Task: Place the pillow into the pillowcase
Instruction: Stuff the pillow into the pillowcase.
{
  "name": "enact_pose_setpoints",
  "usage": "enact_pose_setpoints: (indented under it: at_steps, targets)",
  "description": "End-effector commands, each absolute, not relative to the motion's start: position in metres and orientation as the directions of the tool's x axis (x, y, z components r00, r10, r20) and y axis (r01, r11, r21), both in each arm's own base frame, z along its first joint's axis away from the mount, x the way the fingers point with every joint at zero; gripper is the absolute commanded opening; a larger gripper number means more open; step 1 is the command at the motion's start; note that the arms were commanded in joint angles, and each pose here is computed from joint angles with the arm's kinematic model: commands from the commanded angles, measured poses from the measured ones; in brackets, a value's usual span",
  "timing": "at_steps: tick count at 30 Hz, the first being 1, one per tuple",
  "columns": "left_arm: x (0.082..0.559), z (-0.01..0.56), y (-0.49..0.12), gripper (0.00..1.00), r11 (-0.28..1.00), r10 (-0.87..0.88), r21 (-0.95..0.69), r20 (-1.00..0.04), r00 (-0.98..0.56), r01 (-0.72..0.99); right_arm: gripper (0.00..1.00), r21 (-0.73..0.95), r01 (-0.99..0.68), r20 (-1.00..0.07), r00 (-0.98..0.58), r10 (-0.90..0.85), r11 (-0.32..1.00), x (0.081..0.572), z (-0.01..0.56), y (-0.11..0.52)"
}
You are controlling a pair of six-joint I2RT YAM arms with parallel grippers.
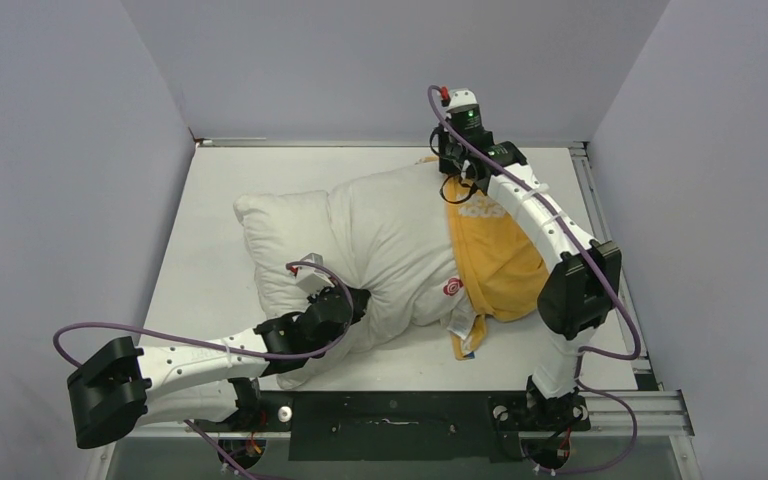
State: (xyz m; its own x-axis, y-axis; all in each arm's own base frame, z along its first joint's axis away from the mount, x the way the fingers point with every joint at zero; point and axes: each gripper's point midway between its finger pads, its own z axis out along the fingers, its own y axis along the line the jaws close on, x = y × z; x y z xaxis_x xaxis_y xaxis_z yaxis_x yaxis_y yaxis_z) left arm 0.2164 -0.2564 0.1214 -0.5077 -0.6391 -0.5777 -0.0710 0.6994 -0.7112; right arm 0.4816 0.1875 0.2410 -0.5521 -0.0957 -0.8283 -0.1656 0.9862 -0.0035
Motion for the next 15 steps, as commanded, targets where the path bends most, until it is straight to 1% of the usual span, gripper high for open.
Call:
enact_pose_setpoints:
  at_steps: [1, 3, 5, 8, 11, 15]
  targets:
    - [0.187, 0.080, -0.253, 0.00, 0.788, -0.501, -0.612, -0.571, -0.651, -0.069, 0.05, 0.123, -0.316, -0.870, -0.490, -0.051, 0.941, 0.469, 0.286, 0.217]
    - [0.188, 0.081, -0.253, 0.00, 0.791, -0.500, -0.609, -0.578, -0.645, -0.067, 0.05, 0.197, -0.424, -0.890, -0.455, -0.020, 0.884, 0.452, 0.311, 0.236]
    - [0.191, 0.083, -0.253, 0.00, 0.794, -0.497, -0.604, -0.586, -0.639, -0.064, 0.05, 0.286, -0.551, -0.895, -0.445, 0.013, 0.784, 0.425, 0.331, 0.262]
    - [0.195, 0.083, -0.255, 0.00, 0.801, -0.491, -0.595, -0.593, -0.638, -0.063, 0.05, 0.368, -0.671, -0.891, -0.452, 0.038, 0.643, 0.384, 0.348, 0.295]
    - [0.201, 0.085, -0.259, 0.00, 0.805, -0.481, -0.591, -0.593, -0.646, -0.056, 0.05, 0.441, -0.762, -0.875, -0.483, 0.037, 0.474, 0.334, 0.354, 0.335]
    - [0.209, 0.089, -0.264, 0.00, 0.805, -0.471, -0.592, -0.592, -0.654, -0.044, 0.05, 0.544, -0.790, -0.829, -0.557, 0.040, 0.284, 0.277, 0.343, 0.373]
